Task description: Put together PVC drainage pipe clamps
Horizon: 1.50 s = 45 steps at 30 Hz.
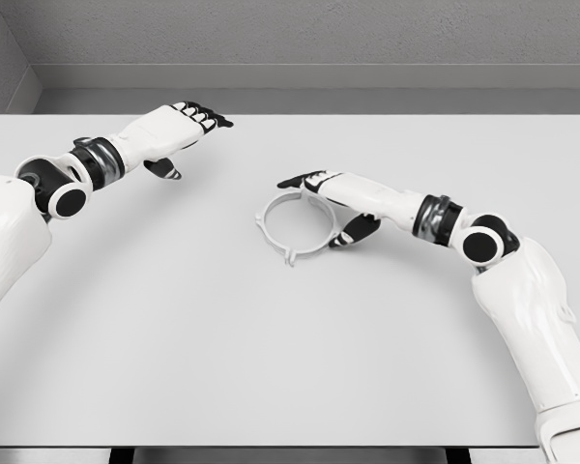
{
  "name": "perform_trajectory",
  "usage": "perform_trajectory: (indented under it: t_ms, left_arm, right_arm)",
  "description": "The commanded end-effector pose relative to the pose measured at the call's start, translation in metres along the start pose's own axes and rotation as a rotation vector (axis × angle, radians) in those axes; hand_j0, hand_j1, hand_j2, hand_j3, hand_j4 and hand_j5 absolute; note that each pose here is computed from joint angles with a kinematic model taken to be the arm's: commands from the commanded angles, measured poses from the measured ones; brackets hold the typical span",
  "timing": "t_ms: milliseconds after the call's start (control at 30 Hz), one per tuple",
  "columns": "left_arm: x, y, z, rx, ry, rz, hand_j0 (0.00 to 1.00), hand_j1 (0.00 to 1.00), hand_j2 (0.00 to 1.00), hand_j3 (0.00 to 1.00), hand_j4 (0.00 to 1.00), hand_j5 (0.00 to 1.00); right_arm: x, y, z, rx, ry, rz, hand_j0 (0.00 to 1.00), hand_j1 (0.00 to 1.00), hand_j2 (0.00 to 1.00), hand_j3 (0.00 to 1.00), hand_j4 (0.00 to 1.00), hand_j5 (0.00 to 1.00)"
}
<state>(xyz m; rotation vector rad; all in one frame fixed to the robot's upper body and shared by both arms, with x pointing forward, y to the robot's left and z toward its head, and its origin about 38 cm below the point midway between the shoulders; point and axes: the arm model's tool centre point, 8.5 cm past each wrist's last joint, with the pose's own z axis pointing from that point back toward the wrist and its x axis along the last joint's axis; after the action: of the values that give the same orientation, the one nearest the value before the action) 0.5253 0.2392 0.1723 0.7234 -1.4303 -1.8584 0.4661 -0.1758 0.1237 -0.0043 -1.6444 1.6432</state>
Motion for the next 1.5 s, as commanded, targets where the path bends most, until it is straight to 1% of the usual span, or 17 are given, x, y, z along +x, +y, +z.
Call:
perform_trajectory:
  t_ms: [0, 233, 267, 867, 1033, 1100, 1367, 1467]
  left_arm:
    - [0.0, 0.001, 0.0, 0.003, 0.0, 0.003, 1.0, 1.0, 1.0, 1.0, 1.0, 1.0]
    - [-0.002, -0.001, 0.001, -0.001, 0.007, 0.006, 1.0, 1.0, 1.0, 1.0, 1.0, 1.0]
    - [-0.005, 0.0, 0.003, -0.001, 0.013, 0.003, 1.0, 1.0, 1.0, 1.0, 1.0, 1.0]
    - [-0.009, 0.001, 0.005, 0.0, 0.02, 0.002, 1.0, 1.0, 1.0, 1.0, 1.0, 1.0]
    - [-0.009, 0.001, 0.005, -0.002, 0.019, 0.002, 1.0, 1.0, 1.0, 1.0, 1.0, 1.0]
    - [-0.009, 0.0, 0.005, 0.0, 0.017, 0.012, 1.0, 1.0, 1.0, 1.0, 1.0, 1.0]
    - [-0.009, 0.001, 0.005, 0.002, 0.018, 0.012, 1.0, 1.0, 1.0, 1.0, 1.0, 1.0]
    - [-0.009, 0.001, 0.005, 0.002, 0.018, 0.013, 1.0, 1.0, 1.0, 1.0, 1.0, 1.0]
  right_arm:
    - [0.001, 0.0, -0.001, -0.005, -0.003, -0.008, 1.0, 1.0, 1.0, 1.0, 1.0, 1.0]
    - [0.0, -0.001, -0.001, -0.004, -0.001, -0.008, 1.0, 1.0, 1.0, 1.0, 1.0, 1.0]
    - [-0.001, -0.002, -0.001, -0.005, 0.0, -0.008, 1.0, 1.0, 1.0, 1.0, 1.0, 1.0]
    - [-0.003, -0.004, 0.003, -0.007, 0.006, -0.003, 1.0, 1.0, 1.0, 1.0, 1.0, 1.0]
    - [-0.005, -0.005, 0.005, -0.008, 0.012, -0.003, 1.0, 1.0, 1.0, 1.0, 1.0, 1.0]
    - [-0.01, -0.006, 0.012, -0.004, 0.03, 0.003, 1.0, 1.0, 1.0, 1.0, 1.0, 1.0]
    - [-0.01, -0.005, 0.014, -0.004, 0.03, 0.002, 1.0, 1.0, 1.0, 1.0, 1.0, 1.0]
    - [-0.016, -0.008, 0.023, -0.001, 0.052, 0.01, 1.0, 1.0, 1.0, 1.0, 1.0, 1.0]
